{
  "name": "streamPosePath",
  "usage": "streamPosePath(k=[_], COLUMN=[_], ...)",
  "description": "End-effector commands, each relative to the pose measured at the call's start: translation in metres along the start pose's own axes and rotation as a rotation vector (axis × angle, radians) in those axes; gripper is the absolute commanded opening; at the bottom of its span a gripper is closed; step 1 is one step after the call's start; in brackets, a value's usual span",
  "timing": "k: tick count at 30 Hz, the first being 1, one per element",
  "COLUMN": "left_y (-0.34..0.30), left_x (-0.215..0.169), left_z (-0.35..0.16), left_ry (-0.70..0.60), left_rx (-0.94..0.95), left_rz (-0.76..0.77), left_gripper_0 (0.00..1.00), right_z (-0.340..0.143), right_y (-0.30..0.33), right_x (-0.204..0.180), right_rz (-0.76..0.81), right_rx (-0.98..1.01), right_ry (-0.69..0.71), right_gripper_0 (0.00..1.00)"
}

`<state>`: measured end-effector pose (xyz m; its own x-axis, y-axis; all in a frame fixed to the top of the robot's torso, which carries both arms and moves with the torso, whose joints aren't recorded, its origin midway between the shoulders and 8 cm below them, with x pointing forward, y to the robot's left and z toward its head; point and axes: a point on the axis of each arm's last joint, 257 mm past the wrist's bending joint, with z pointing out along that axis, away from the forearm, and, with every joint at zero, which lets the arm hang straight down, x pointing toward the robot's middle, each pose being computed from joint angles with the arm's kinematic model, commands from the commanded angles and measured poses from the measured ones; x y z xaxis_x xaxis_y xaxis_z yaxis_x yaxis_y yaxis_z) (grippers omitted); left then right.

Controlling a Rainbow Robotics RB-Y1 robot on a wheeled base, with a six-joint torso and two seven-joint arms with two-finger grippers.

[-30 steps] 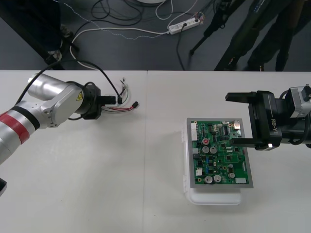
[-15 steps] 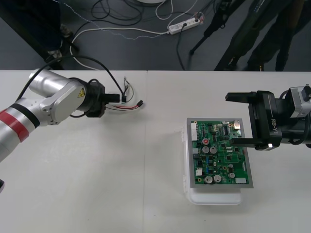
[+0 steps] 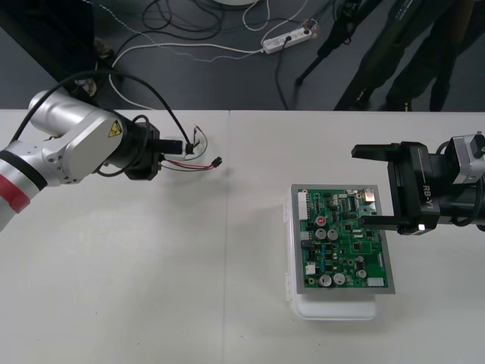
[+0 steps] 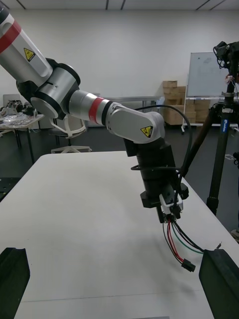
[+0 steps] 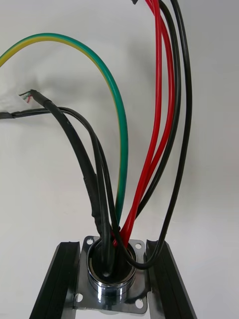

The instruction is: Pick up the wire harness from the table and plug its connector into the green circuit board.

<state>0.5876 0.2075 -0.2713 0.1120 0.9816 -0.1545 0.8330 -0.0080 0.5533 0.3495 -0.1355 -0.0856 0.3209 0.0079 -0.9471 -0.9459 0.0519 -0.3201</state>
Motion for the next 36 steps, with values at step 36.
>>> streamPosePath(k=[36], left_y=[-0.039], left_x=[-0.053], left_z=[-0.156], left_ry=[-0.316], left_rx=[0.114], left_rz=[-0.019], left_gripper_0=[0.00], right_z=[-0.007], right_y=[-0.011], right_x=[-0.018], right_rz=[-0.005], right_rx=[0.004], right_ry=[-0.003], right_gripper_0=[1.00])
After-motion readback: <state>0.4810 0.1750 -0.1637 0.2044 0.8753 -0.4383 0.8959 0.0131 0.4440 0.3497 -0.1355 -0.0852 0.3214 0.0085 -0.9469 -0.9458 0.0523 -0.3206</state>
